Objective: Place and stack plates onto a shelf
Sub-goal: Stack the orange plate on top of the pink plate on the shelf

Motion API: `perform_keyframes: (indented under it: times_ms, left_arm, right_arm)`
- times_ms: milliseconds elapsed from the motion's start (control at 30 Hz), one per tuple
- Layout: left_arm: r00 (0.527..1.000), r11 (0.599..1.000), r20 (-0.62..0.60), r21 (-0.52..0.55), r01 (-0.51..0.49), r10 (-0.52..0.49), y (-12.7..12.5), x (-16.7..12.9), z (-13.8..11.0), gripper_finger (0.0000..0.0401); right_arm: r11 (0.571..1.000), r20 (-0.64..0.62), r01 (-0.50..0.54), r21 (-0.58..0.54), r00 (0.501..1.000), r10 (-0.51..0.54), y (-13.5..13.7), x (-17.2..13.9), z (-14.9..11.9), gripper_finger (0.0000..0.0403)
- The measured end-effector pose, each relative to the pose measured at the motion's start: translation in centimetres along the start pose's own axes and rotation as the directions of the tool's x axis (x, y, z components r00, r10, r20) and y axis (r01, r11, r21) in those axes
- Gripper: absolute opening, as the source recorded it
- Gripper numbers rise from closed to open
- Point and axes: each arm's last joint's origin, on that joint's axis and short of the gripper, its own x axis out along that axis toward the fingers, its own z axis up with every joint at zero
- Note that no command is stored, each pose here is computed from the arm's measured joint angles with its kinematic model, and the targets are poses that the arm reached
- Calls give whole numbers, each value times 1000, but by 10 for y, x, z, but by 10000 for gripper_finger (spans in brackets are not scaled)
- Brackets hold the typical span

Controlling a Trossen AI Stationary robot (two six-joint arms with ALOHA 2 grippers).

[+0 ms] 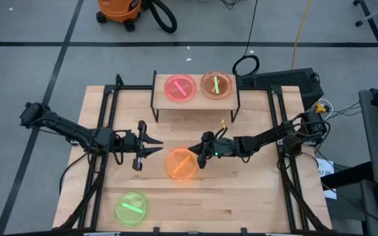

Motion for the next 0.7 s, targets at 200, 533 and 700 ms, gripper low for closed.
perform_keyframes:
  times_ms: [200, 533, 700]
  left_arm:
    - [1000, 1000, 6, 14, -1, 1, 0, 0, 1, 95]
    - [999, 1000, 42, 25, -4, 3, 0, 0, 4, 95]
    - [995, 996, 96, 87, -16, 8, 1, -2, 11, 95]
  right_arm:
    - [1000, 9, -18, 18, 1000, 18, -8, 3, 9, 0]
    - [999, 104, -25, 33, 994, 22, -23, 1, 36, 0]
    - [1000, 181, -9, 24, 983, 5, -29, -15, 66, 0]
